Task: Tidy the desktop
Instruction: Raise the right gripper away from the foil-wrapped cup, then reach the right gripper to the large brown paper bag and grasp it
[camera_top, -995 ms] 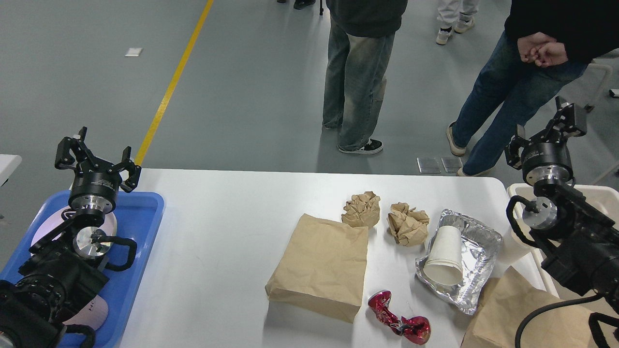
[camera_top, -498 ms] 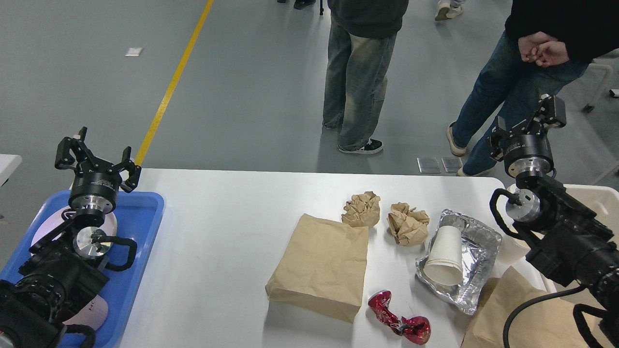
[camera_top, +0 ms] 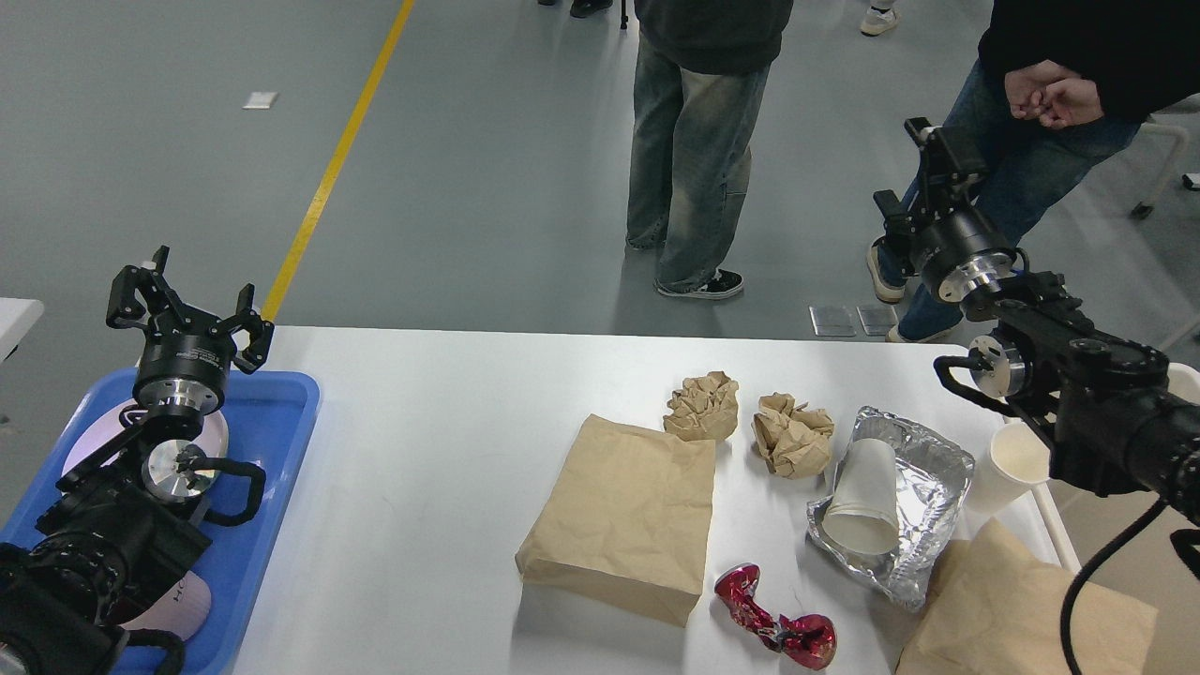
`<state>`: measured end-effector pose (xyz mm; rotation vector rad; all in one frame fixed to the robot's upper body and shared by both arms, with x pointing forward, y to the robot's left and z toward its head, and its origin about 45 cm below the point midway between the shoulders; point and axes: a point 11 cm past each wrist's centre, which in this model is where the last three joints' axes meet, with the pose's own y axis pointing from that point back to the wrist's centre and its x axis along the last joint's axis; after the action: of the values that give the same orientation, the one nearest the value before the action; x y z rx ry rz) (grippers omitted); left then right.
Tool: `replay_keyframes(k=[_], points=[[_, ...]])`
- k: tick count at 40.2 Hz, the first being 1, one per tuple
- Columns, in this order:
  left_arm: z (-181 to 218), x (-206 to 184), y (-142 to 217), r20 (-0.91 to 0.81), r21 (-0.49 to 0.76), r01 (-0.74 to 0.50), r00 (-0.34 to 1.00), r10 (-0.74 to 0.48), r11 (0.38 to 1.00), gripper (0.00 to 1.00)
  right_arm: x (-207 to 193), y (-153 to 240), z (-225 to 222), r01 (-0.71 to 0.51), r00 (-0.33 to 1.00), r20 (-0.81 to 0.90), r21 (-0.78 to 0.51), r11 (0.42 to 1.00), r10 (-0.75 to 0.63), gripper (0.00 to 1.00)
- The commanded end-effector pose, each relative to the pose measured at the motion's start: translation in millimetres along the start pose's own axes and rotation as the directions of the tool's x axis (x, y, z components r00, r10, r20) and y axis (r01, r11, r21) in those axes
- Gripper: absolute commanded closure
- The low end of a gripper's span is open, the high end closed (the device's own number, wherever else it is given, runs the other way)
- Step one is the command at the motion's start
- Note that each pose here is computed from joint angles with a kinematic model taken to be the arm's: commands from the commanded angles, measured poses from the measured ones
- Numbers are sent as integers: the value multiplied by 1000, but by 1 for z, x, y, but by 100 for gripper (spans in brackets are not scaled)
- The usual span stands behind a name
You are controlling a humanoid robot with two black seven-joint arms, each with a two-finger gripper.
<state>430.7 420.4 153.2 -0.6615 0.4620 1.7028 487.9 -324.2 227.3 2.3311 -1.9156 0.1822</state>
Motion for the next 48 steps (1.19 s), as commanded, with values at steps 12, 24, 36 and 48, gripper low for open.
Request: replay_keyframes(k=[12, 24, 36, 48], points=[[0, 0, 0, 0, 0, 0, 1000, 0, 1000, 4, -45, 3, 31, 267, 782, -338, -579, 770, -524, 0], [0, 0, 0, 0, 0, 0, 1000, 0, 1000, 4, -56, 24, 32, 249, 626, -251, -833, 494, -739, 0], [0, 0, 0, 0, 0, 0, 1000, 0, 1000, 4, -93, 28, -27, 367, 460, -164, -860, 355, -873, 0], [0, 0, 0, 0, 0, 0, 1000, 0, 1000, 4, -122, 35, -112, 430, 268, -112, -875, 222, -957, 0]])
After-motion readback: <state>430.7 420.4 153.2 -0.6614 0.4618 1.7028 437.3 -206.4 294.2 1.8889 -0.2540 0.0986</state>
